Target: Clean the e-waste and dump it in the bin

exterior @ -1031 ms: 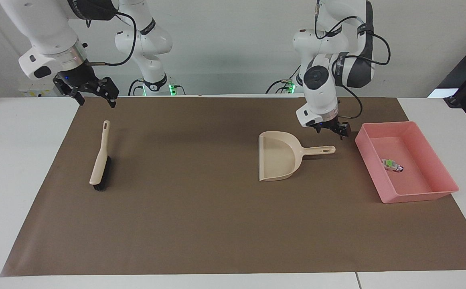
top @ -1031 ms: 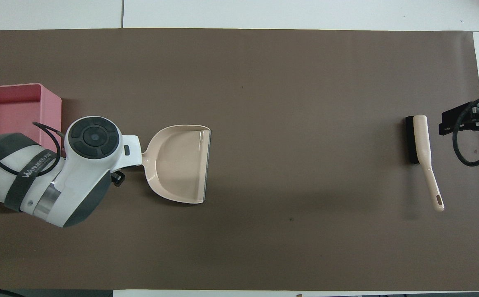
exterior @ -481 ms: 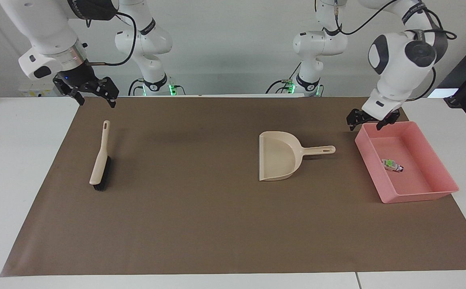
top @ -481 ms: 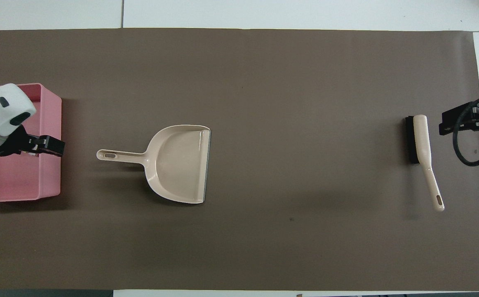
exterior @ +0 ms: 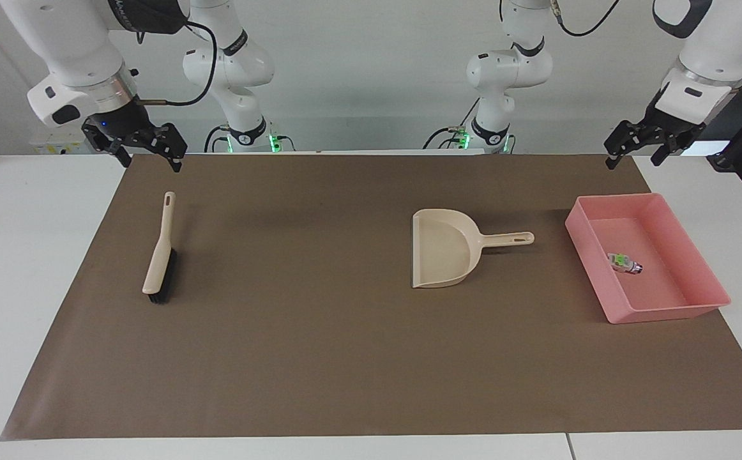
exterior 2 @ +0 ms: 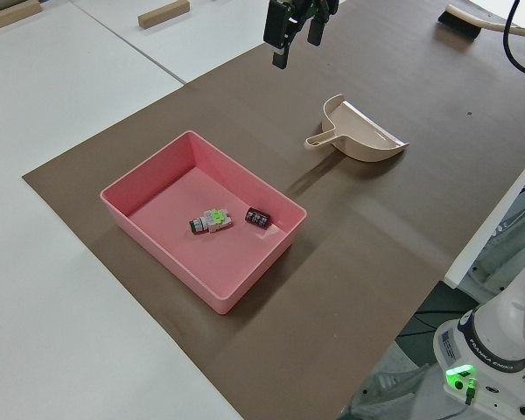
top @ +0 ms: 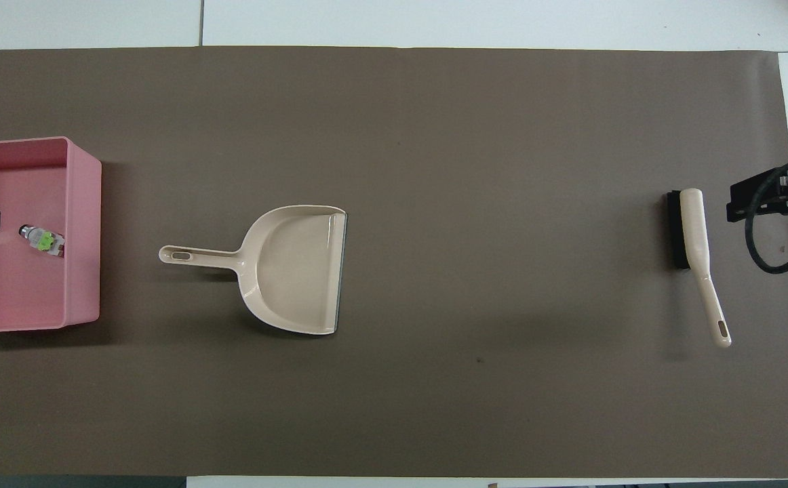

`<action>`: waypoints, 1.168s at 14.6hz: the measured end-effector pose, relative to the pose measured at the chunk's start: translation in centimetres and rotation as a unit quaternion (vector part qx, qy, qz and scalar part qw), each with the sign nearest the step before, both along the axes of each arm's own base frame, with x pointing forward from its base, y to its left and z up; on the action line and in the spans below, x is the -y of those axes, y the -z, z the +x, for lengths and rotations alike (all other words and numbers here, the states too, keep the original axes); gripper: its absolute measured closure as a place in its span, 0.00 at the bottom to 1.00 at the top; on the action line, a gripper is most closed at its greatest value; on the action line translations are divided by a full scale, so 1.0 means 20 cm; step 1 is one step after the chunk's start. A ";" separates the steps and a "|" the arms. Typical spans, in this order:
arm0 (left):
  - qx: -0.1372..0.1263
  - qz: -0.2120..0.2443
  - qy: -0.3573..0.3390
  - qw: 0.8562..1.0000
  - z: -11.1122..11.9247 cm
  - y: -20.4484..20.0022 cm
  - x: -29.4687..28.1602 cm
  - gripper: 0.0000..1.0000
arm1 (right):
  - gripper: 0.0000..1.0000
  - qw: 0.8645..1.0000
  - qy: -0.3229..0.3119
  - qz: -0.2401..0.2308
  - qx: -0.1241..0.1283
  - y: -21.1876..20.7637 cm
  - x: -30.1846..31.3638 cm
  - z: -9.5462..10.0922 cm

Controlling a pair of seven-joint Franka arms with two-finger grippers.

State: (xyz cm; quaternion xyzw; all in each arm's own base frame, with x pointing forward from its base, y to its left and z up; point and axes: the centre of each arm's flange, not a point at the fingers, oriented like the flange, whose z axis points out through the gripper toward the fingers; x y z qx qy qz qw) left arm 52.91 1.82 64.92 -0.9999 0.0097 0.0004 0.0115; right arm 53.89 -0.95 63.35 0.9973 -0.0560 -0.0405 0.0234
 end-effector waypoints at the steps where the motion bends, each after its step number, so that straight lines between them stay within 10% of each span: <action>1: 0.002 0.000 0.000 1.000 0.00 -0.02 0.00 0.01 | 0.00 1.000 -0.001 0.000 0.000 0.00 -0.01 0.00; 11: -0.017 0.000 0.002 1.000 0.00 0.02 0.02 0.01 | 0.00 1.000 -0.001 0.000 0.001 0.00 -0.01 0.00; 17: -0.110 -0.003 0.001 0.994 -0.11 0.09 0.03 0.01 | 0.00 1.000 -0.002 0.000 0.002 0.00 -0.01 0.00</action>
